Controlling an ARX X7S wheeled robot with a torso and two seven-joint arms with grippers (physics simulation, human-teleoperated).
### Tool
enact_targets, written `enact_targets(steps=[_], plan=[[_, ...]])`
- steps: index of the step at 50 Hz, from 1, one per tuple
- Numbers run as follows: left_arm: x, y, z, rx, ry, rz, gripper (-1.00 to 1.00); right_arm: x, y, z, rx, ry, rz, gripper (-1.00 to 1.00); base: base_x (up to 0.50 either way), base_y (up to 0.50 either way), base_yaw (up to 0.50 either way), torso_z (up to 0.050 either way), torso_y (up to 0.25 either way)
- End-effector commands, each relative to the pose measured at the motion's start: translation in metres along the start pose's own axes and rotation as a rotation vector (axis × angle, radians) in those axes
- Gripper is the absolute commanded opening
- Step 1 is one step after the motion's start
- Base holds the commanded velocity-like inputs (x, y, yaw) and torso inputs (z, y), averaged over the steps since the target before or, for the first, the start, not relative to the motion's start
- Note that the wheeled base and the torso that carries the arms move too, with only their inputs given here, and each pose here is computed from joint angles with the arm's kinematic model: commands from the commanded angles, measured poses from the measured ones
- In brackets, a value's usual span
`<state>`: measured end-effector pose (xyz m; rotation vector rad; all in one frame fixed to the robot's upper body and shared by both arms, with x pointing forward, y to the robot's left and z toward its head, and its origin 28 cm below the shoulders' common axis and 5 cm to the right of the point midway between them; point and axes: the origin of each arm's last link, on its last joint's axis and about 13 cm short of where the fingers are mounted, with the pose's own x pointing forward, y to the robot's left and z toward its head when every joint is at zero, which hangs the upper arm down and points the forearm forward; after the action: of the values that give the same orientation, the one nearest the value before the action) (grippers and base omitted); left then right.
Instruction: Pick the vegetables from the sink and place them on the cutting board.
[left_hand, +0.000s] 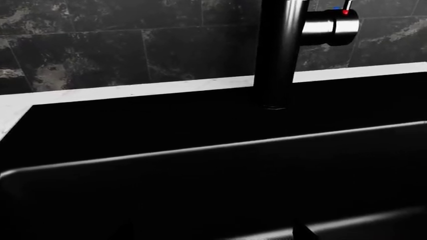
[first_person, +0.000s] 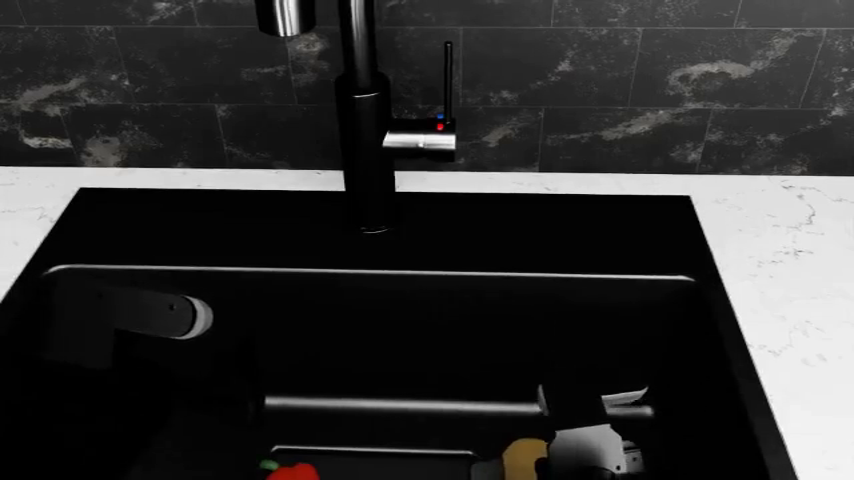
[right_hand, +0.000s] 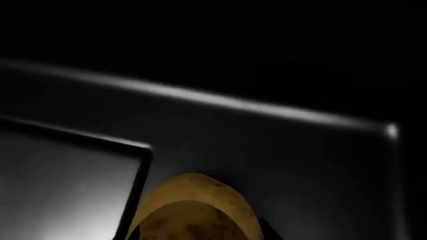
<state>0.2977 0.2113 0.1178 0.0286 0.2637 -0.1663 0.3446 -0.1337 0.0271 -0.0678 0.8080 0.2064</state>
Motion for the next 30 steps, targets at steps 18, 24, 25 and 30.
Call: enact_targets(steps=[18,24,25,30], plan=[[-0.003,-0.014,-0.021,0.018,0.084,-0.069,1.0,-0.123,0.028,0.046,-0.138,-0.38,0.051,-1.0,0.0,0.0,0.0,0.0,0.0],[0.001,-0.016,-0.022,0.028,0.097,-0.081,1.0,-0.155,0.032,0.06,-0.124,-0.491,0.054,-1.0,0.0,0.0,0.0,0.0,0.0],[0.002,-0.017,-0.023,0.028,0.102,-0.082,1.0,-0.162,0.033,0.063,-0.128,-0.515,0.051,-1.0,0.0,0.0,0.0,0.0,0.0],[0.003,-0.019,-0.026,0.028,0.126,-0.095,1.0,-0.182,0.033,0.07,-0.122,-0.582,0.035,-1.0,0.0,0.0,0.0,0.0,0.0]])
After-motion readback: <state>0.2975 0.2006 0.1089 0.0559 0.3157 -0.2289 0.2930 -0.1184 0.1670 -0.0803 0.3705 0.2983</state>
